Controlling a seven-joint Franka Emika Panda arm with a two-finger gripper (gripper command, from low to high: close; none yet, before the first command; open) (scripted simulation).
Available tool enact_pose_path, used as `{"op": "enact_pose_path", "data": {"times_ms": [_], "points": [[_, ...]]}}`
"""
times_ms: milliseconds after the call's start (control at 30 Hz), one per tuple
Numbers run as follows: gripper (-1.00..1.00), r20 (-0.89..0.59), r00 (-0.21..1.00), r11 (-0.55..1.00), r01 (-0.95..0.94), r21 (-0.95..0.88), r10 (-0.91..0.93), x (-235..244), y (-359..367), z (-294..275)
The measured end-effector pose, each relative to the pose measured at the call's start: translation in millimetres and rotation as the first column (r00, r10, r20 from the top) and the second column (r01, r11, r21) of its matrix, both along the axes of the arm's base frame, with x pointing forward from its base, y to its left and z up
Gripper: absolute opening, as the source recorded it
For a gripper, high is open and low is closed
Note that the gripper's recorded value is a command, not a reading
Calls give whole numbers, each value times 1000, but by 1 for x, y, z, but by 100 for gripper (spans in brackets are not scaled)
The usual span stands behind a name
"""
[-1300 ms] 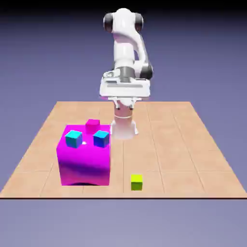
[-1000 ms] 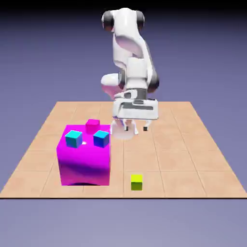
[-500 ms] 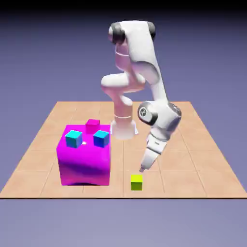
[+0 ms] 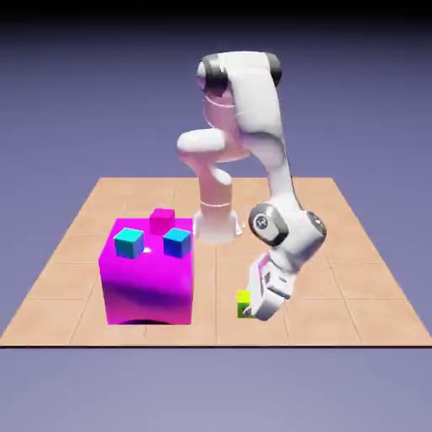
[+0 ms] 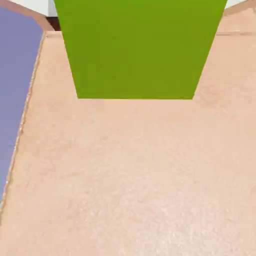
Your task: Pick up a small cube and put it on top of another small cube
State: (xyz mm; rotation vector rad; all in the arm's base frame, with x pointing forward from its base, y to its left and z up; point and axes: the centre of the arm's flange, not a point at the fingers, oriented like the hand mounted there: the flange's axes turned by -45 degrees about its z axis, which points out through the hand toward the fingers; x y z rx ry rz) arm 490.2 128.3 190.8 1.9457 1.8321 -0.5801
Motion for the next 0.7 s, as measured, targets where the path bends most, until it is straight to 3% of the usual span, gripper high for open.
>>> {"op": "enact_pose_path", "data": {"times_ms": [200,400,467,567,600,700], "points": [[-100,32,974,973,226,-46,-225,21,-75,120],[-100,-3,900,900,435,11,-435,-3,-151,233],[-100,-9,896,896,443,18,-443,-7,-153,240],[-100,-9,894,894,448,17,-448,-16,-174,192],[100,-9,894,894,447,18,-447,-20,-179,178],[100,-7,900,899,437,16,-437,-15,-168,194]]}}
